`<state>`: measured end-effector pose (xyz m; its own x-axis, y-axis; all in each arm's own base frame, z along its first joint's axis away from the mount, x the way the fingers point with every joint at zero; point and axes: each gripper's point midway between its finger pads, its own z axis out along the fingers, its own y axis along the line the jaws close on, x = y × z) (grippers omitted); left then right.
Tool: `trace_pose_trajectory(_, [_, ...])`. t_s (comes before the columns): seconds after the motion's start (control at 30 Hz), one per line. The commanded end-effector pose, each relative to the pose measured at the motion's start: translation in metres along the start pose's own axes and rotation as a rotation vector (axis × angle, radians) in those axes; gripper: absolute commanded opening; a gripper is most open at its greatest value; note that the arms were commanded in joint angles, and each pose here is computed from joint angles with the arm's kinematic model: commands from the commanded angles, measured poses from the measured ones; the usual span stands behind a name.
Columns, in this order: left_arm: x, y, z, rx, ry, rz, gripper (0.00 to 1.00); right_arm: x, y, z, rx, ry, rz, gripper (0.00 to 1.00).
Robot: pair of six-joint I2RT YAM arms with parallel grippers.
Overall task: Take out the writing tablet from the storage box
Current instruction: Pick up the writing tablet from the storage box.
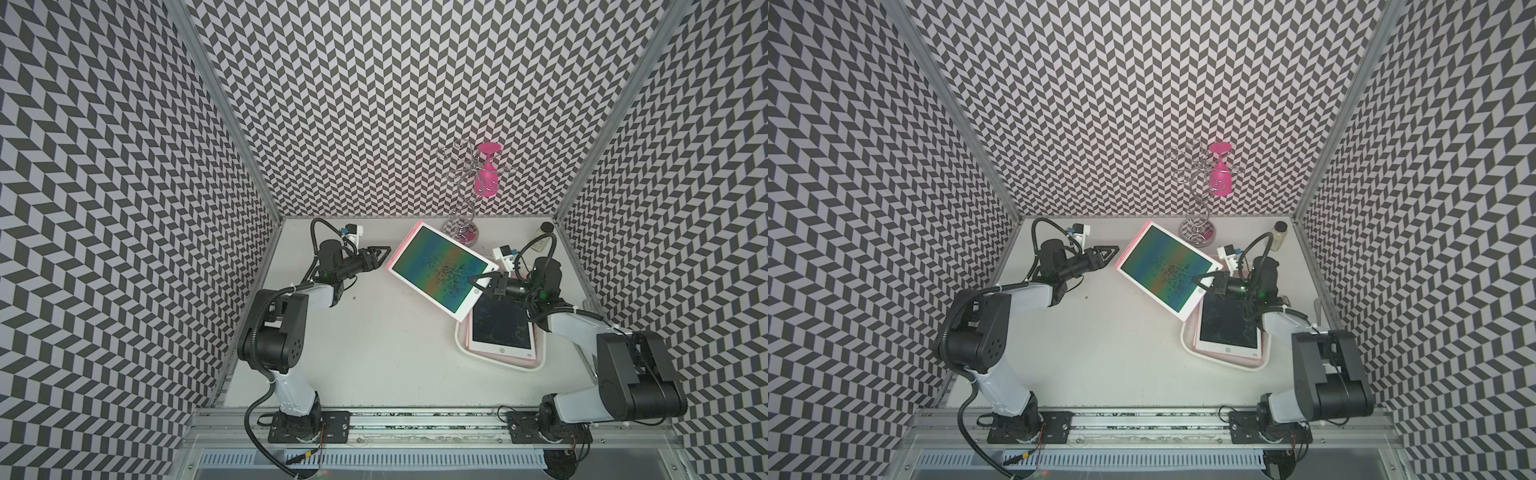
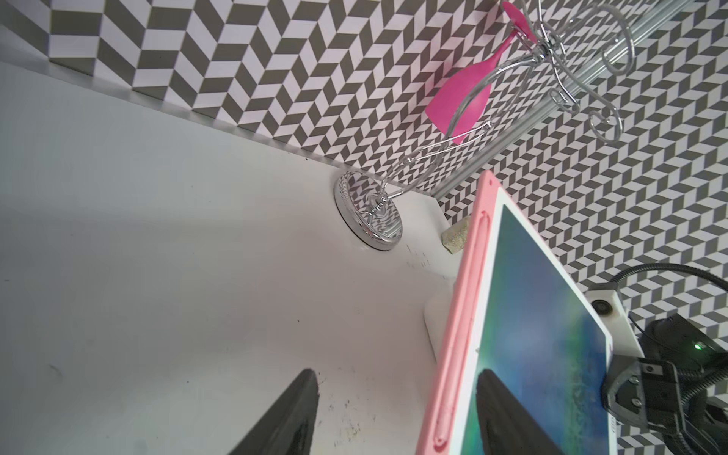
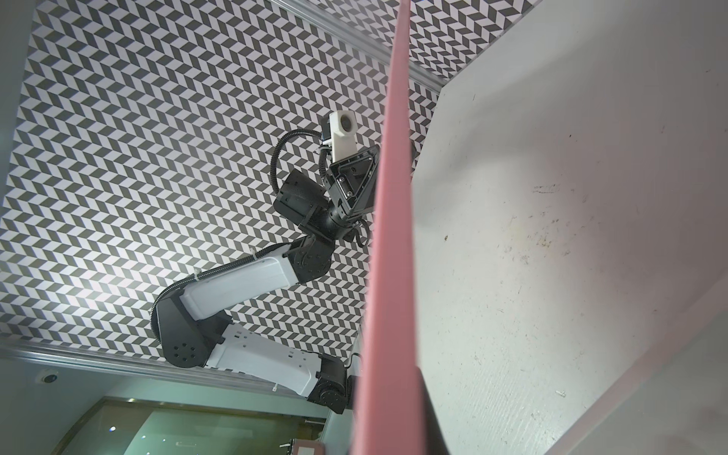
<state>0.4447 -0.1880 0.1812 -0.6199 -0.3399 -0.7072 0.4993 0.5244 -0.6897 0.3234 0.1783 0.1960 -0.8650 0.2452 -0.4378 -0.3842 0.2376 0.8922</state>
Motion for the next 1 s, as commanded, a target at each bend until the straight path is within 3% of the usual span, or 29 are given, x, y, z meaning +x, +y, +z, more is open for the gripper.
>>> trace_pose_trajectory(0.0, [-0.007,-0.019,-0.004,0.082,0.014,0.052,0.66,-0.006,0.014,0.003,-0.044,0.013,-0.085,0.02])
trace_pose_trajectory(0.3, [-0.001,-0.012,0.008,0.106,0.066,0.053,0.68,-0.002,0.02,0.015,-0.063,0.047,-0.09,0.01])
trace_pose_trajectory(0.37, [-0.001,-0.011,0.011,0.112,0.077,0.056,0.79,-0.001,0.021,0.019,-0.069,0.057,-0.089,0.01])
trace_pose_trajectory(0.4, [0.0,-0.009,0.013,0.11,0.083,0.054,0.8,-0.001,0.023,0.021,-0.073,0.06,-0.09,0.0])
trace_pose_trajectory(0.8, [0.007,-0.023,0.012,0.216,0.122,0.052,0.71,-0.002,0.025,0.034,-0.108,0.103,-0.083,0.0])
trace_pose_trajectory(0.97, [0.011,-0.031,0.01,0.274,0.144,0.038,0.59,-0.008,0.022,0.038,-0.113,0.111,-0.075,0.0])
